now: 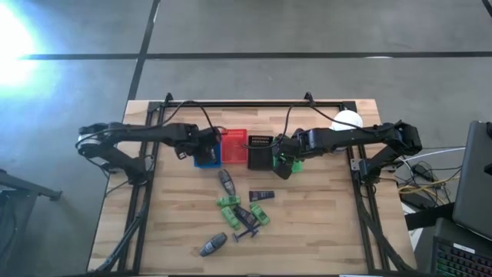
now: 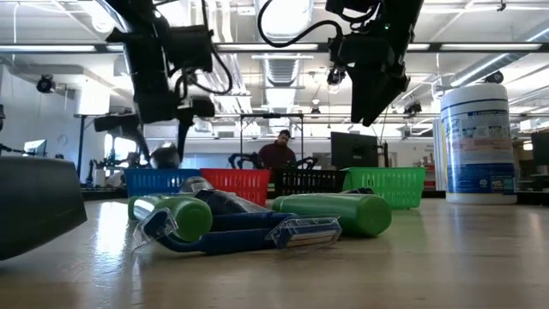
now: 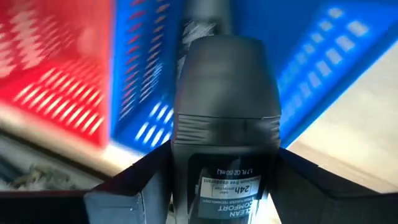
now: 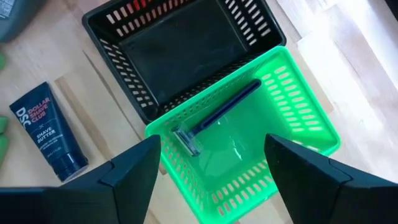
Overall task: Pick & Place Travel size toiletries
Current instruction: Put the gray deodorant into the blue bin
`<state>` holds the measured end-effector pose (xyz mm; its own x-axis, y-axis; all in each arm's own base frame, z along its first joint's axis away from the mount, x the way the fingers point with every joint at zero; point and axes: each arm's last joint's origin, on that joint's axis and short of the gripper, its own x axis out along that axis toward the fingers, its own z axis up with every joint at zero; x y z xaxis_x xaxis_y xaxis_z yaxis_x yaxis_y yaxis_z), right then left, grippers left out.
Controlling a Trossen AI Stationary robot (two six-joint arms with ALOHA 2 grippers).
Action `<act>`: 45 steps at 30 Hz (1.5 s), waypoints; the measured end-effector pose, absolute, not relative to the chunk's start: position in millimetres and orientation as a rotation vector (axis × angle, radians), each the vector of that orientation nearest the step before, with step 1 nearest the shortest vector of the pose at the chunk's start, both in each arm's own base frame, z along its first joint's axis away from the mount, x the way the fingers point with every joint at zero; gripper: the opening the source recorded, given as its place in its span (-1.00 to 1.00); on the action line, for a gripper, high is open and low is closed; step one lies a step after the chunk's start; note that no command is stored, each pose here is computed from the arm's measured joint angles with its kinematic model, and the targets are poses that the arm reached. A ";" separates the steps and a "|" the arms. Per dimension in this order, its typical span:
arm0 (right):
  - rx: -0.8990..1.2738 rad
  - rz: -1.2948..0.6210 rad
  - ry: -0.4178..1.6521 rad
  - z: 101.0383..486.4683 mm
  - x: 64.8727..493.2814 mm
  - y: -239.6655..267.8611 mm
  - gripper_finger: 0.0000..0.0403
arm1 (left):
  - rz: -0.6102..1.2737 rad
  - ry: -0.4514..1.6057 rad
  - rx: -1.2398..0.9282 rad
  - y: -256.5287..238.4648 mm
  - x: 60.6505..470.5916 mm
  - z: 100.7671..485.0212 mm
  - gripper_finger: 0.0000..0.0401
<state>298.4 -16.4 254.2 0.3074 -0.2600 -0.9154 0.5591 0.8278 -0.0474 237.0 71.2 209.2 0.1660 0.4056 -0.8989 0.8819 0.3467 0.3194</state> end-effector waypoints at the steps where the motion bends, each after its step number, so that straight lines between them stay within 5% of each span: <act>1: 0.302 -0.552 1.137 254.2 298.4 -16.4 0.39 | -0.538 1.444 1.257 70.4 236.2 205.6 0.15; 27: 0.259 -0.522 1.151 254.5 298.3 -16.4 0.70 | -0.380 1.362 1.083 61.3 235.0 205.3 0.27; 37: 0.263 -0.517 1.160 254.3 297.7 -16.2 0.71 | -0.241 1.402 1.309 47.7 236.5 226.5 0.46; 39: 0.269 -0.509 1.163 254.2 297.6 -15.9 0.68 | -0.159 1.294 1.202 36.0 239.9 240.8 0.46; 42: 0.274 -0.502 1.168 254.1 297.5 -15.5 0.65 | 0.061 1.122 0.734 20.6 247.9 262.5 0.46; 45: 0.268 -0.500 1.183 253.6 296.2 -15.4 0.63 | -0.006 1.042 0.261 2.3 248.1 276.4 0.46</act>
